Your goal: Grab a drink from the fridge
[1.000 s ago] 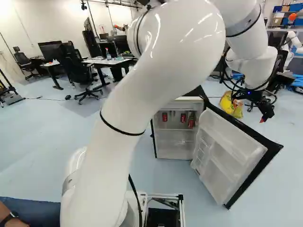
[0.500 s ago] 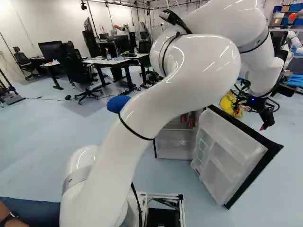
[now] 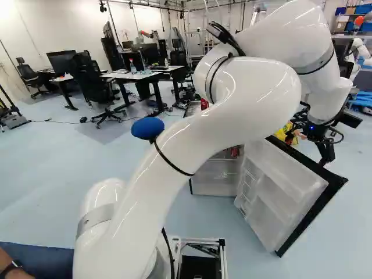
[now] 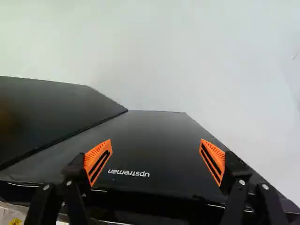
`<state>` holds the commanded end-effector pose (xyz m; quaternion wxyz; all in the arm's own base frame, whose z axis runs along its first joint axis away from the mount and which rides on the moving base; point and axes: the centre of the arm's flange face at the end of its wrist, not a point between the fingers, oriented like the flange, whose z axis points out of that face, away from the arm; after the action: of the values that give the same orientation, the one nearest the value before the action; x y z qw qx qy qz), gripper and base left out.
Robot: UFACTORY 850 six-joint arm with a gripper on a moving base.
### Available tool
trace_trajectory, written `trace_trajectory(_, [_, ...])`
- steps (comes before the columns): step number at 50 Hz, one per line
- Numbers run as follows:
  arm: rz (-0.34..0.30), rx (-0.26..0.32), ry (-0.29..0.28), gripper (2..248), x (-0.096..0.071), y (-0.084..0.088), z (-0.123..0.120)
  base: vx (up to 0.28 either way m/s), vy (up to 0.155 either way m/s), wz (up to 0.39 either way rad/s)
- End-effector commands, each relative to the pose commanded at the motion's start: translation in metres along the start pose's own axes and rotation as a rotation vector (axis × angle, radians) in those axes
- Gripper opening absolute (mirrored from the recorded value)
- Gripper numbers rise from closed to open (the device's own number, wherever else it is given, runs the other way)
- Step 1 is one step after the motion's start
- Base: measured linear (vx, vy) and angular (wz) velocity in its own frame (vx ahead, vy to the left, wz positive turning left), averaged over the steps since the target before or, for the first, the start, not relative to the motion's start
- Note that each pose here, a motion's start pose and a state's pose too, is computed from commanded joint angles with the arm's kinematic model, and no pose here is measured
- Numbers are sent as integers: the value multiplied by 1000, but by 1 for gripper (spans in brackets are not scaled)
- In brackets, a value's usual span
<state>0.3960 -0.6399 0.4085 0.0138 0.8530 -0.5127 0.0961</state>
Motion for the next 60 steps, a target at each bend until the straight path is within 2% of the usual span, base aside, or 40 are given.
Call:
trace_trajectory(31, [11,-3,-24,247,-14,8,-4,0,0,0])
trace_trajectory(60, [19,-6,-63,247,-38,12,-9,0,0,0])
